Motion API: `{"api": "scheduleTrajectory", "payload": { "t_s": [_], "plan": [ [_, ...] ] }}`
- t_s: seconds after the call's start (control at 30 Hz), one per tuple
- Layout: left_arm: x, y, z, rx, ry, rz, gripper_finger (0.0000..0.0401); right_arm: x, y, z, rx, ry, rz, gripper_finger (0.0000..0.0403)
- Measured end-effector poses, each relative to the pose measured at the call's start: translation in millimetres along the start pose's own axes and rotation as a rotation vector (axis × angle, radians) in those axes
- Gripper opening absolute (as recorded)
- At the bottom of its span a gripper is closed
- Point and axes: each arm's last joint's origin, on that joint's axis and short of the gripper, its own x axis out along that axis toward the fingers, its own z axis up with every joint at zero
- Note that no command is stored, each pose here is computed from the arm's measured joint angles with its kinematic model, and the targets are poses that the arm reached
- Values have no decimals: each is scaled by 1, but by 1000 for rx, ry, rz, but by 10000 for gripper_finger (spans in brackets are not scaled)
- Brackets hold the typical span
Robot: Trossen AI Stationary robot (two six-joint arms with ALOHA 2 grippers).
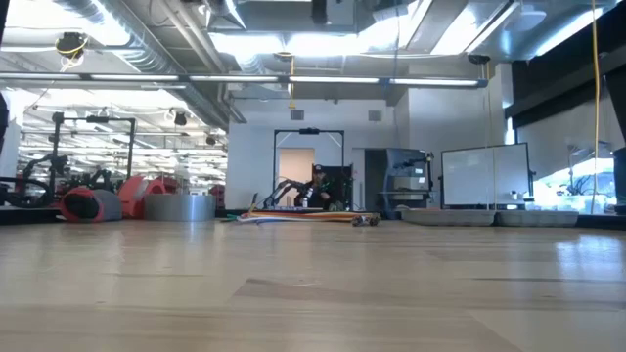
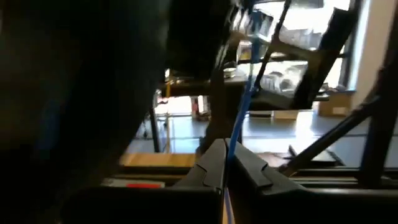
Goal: Coil cords
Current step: Coil the blue wire on the black spool
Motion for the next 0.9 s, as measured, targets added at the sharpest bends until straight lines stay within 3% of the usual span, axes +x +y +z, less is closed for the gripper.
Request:
{"api": "scheduleTrajectory", "payload": {
  "t_s": [0.3, 0.6, 0.73, 0.9],
  "plan": [
    [3, 1, 2, 3, 9, 71, 0, 5, 3, -4, 1, 19, 30, 2],
    [1, 3, 11, -3, -60, 130, 0, 3, 5, -15, -26, 142, 21, 2],
    [1, 5, 10, 12, -47, 161, 0, 3, 4, -18, -27, 178, -25, 2],
    [2, 7, 6, 23, 2, 208, 0, 2, 7, -19, -33, 175, 11, 2]
  ]
}}
